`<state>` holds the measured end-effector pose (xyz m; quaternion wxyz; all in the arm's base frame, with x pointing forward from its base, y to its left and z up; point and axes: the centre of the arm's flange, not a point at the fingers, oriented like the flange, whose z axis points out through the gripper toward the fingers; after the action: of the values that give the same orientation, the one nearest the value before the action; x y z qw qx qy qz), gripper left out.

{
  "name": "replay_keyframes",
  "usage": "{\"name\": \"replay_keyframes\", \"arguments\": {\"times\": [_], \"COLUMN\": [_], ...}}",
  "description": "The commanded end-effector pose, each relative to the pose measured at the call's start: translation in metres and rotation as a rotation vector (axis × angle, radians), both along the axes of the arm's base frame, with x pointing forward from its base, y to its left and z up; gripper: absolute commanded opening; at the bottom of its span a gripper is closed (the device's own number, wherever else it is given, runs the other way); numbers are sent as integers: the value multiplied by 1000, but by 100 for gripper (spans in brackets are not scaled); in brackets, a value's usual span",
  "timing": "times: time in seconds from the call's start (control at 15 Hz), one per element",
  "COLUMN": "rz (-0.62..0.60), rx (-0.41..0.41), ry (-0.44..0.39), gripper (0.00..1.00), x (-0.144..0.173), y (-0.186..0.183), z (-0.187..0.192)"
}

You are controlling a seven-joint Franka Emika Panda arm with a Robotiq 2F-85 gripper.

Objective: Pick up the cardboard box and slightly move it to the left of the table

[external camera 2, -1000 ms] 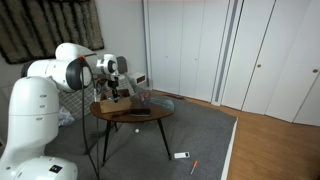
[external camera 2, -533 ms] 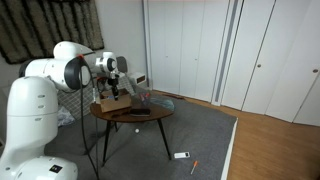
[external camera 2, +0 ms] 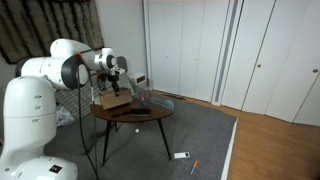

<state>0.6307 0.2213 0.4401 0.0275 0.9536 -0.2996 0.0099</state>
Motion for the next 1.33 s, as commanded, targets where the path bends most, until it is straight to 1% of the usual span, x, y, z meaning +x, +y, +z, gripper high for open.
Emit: {"name": "replay_keyframes", "arguments": {"times": [0.0, 0.2, 0.4, 0.6, 0.73, 0.87, 1.07, 1.27], "rz": [11, 5, -21, -123, -210, -304, -425, -515], "rx": [67, 91, 121, 170, 207, 224, 205, 203], "ry": [-78, -120, -129, -116, -106, -104, -130, -140], "gripper": [2, 2, 2, 2, 2, 2, 2, 2], "x": [-7, -6, -7, -5, -4, -3, -3, -2], "y": [-5, -3, -3, -8, -10, -12, -10, -1], "z": [31, 41, 52, 59, 60, 59, 53, 45]}}
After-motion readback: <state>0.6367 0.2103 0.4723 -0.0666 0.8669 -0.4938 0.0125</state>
